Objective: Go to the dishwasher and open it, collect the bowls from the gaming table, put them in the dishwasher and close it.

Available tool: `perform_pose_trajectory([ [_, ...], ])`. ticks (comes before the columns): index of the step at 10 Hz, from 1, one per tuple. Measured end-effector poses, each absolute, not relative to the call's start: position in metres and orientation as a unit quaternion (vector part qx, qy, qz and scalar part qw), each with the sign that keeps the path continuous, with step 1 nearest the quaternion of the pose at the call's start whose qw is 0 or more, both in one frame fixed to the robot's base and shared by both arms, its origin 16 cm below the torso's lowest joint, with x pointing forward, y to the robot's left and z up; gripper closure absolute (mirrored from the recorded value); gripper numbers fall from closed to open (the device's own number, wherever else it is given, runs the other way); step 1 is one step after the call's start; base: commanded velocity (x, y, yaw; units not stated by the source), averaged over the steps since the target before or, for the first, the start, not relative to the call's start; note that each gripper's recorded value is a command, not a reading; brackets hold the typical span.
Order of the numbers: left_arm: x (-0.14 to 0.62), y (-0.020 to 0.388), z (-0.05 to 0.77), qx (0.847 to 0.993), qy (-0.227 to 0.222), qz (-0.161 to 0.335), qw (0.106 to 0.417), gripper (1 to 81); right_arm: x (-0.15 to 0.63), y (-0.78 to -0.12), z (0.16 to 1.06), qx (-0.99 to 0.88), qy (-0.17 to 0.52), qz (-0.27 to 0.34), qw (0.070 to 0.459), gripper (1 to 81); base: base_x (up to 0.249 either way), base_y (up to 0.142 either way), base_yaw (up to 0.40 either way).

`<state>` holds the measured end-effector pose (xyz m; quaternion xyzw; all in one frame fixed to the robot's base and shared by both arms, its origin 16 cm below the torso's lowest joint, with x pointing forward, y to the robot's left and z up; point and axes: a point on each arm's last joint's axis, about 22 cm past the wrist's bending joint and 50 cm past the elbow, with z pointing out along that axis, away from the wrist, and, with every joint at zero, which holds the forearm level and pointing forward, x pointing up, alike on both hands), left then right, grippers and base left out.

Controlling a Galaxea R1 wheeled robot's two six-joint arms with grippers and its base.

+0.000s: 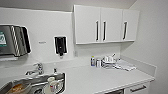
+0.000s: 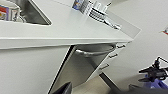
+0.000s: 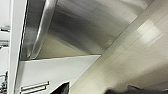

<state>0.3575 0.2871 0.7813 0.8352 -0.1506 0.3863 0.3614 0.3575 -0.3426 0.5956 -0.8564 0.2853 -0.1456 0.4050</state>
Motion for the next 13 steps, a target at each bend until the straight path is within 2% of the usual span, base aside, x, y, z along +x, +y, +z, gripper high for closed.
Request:
perform_pose_trajectory([
  [2, 0.362, 0.288, 0.764, 0.839, -0.147, 0.379, 0.362, 1.0, 0.366, -0.362, 0.59, -0.856, 0.296, -0.154, 0.395, 1.0, 0.0, 0.0, 0.0],
  [7, 0.382, 0.288, 0.695, 0.856, -0.128, 0.34, 0.368, 1.0, 0.379, -0.352, 0.545, -0.857, 0.306, -0.121, 0.397, 1.0, 0.0, 0.0, 0.0],
  [10, 0.387, 0.292, 0.691, 0.857, -0.124, 0.341, 0.365, 1.0, 0.387, -0.359, 0.553, -0.858, 0.302, -0.129, 0.395, 1.0, 0.0, 0.0, 0.0],
  [13, 0.39, 0.293, 0.693, 0.855, -0.123, 0.348, 0.364, 1.0, 0.413, -0.353, 0.586, -0.856, 0.277, -0.143, 0.413, 1.0, 0.0, 0.0, 0.0],
])
